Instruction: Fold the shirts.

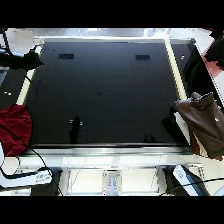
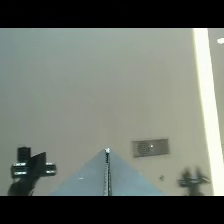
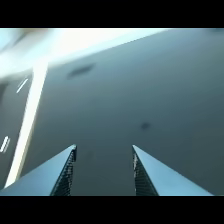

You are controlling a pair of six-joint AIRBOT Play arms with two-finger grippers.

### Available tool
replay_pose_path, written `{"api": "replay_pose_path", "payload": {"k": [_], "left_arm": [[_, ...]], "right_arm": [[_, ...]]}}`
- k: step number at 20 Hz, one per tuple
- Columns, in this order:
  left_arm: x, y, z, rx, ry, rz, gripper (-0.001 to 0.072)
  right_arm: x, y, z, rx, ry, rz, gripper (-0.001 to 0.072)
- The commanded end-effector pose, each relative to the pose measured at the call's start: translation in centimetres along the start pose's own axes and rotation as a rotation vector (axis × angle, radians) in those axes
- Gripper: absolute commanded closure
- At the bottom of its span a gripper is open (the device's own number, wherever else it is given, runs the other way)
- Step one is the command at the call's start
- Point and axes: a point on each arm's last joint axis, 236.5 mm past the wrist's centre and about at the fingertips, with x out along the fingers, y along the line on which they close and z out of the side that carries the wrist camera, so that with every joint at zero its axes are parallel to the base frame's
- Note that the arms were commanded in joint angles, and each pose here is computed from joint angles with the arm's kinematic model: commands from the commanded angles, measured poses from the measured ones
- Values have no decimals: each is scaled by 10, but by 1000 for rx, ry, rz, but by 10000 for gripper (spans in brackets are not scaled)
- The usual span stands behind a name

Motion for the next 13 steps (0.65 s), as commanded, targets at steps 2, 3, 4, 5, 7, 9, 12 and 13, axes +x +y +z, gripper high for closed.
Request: {"api": "replay_pose_path", "payload": {"k": [2, 3, 4, 5, 7, 9, 12, 13], "left_arm": [[5, -29, -7, -41, 34, -69, 694], [6, -40, -6, -114, 35, -102, 694], [6, -51, -5, -190, 39, -141, 694], [5, -61, -4, -220, 40, -173, 693], [5, -71, -3, -224, 41, -206, 693], [5, -71, -3, -224, 41, -205, 694], [5, -70, -3, -224, 41, -205, 694], [5, -70, -3, -224, 41, -205, 694]], "right_arm": [[71, 73, -55, -257, 212, 176, 303], [83, 82, -67, -270, 252, 205, 303], [92, 90, -76, -274, 281, 232, 303], [101, 96, -85, -276, 309, 254, 303], [114, 104, -98, -248, 355, 279, 303], [122, 108, -108, -206, 395, 287, 303], [121, 109, -115, -202, 424, 294, 302], [120, 109, -119, -203, 439, 297, 303]]}}
